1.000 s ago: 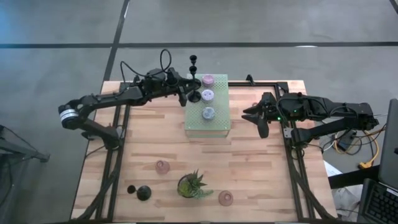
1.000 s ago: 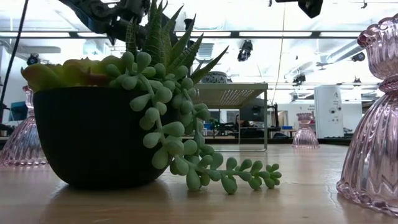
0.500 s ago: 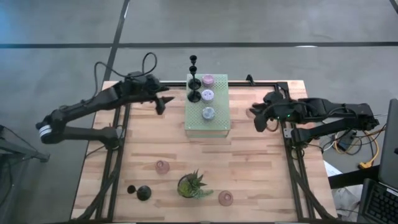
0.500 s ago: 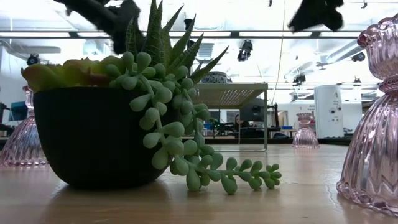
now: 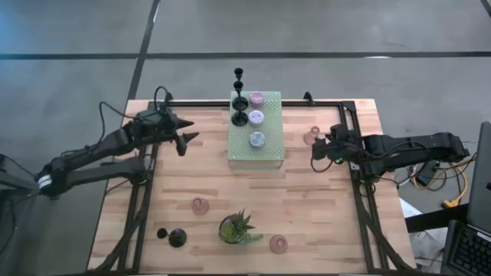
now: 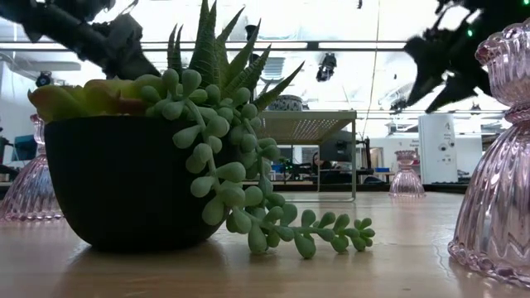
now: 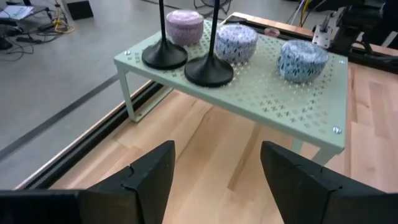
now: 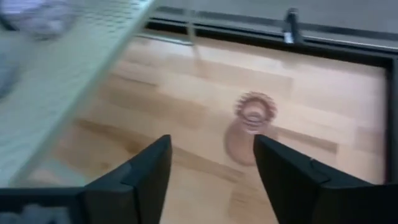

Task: Pick & Place candle stick holders
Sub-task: Put the top right pink glass candle holder on the shelf

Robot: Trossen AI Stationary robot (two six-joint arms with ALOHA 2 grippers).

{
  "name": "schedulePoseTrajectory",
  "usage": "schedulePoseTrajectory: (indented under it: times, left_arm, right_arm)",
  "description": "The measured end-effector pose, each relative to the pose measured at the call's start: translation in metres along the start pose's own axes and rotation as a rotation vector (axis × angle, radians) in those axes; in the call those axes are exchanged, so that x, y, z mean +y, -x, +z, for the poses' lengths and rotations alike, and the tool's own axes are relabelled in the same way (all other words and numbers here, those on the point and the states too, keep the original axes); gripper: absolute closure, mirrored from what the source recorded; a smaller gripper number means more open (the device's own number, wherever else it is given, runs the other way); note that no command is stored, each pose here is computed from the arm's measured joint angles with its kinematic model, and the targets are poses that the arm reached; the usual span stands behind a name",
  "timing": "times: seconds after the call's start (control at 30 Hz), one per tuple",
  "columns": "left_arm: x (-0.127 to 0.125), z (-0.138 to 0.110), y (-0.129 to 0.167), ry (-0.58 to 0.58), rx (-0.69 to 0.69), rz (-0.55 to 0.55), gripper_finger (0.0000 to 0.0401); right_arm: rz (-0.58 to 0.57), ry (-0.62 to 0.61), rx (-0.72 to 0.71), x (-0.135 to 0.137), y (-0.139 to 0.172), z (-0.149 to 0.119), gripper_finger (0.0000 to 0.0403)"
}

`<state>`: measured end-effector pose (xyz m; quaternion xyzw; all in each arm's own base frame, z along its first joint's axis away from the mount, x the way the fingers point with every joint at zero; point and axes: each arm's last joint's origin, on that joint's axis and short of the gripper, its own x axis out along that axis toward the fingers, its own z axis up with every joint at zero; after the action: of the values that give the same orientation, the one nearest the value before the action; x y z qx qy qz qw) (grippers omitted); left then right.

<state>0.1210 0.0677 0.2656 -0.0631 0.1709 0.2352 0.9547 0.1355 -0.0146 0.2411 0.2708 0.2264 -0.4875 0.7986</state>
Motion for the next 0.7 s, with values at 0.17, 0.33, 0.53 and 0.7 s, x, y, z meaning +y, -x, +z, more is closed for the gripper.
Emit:
schedulePoseTrajectory:
  times: [0.17, 0.33, 0.53, 0.7]
  left_arm:
    - [0.001, -0.017, -0.005, 0.000, 0.007, 0.001, 0.0158]
    - [0.001, -0.033, -0.011, 0.002, 0.057, 0.002, 0.0158]
    - [0.002, -0.043, -0.015, 0.009, 0.097, 0.003, 0.0158]
    - [0.002, -0.048, -0.017, 0.010, 0.116, 0.004, 0.0158]
  right_arm:
    - [-0.061, -0.003, 0.000, -0.009, -0.014, -0.018, 0.0131]
    - [-0.062, -0.027, -0.004, -0.015, -0.027, -0.034, 0.0104]
    - [-0.040, -0.041, -0.067, -0.021, -0.046, -0.054, 0.0097]
    - [-0.048, 0.010, -0.166, -0.028, -0.063, -0.073, 0.0103]
